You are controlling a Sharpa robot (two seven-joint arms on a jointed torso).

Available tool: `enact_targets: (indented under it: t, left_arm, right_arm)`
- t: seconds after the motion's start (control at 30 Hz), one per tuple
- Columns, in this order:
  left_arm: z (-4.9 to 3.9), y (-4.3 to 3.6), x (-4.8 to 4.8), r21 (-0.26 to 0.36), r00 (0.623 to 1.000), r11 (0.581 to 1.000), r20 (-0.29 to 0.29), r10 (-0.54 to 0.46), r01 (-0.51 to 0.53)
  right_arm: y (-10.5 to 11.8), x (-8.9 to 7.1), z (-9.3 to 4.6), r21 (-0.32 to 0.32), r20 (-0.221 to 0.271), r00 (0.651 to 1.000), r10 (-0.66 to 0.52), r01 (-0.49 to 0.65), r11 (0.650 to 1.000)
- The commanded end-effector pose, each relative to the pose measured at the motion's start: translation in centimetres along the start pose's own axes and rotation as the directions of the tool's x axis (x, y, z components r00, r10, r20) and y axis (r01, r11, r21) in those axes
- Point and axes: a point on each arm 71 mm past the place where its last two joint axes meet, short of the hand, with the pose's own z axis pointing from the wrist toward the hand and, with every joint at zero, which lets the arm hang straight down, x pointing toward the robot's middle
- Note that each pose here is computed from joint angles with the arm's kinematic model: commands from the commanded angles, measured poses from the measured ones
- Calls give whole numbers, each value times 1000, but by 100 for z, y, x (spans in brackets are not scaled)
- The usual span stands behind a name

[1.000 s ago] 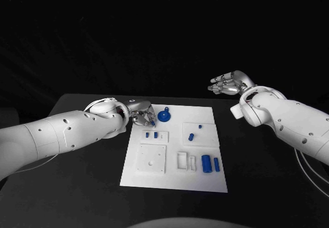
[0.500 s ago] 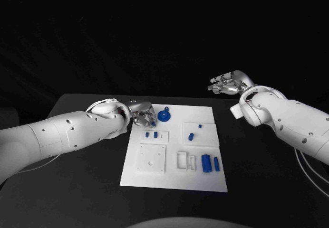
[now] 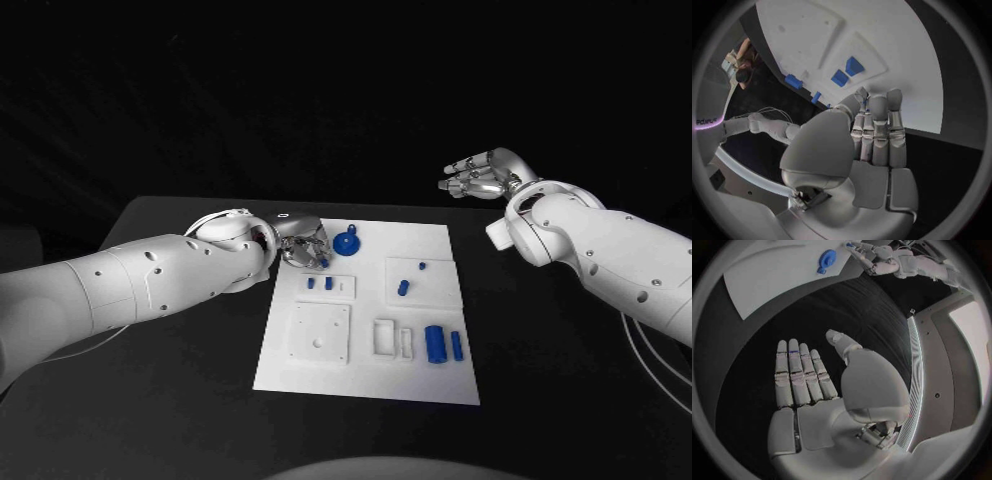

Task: Assemble the parts on the task board

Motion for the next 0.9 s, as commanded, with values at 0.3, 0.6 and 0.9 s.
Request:
enact_targets:
  t: [0.3, 0.6, 0.9]
  left_arm:
    - [8, 18, 29, -6, 1000, 1000, -16, 2, -2]
    - [40, -34, 104, 8, 999, 1000, -44, 4, -3]
    - [36, -19, 175, 4, 998, 1000, -68, 3, -3]
  right_arm:
    - [7, 13, 0, -6, -14, 1000, -2, 2, 1000]
    - [16, 26, 3, -7, -17, 1000, -1, 1, 1000]
    - [18, 28, 1, -8, -20, 1000, -1, 1, 1000]
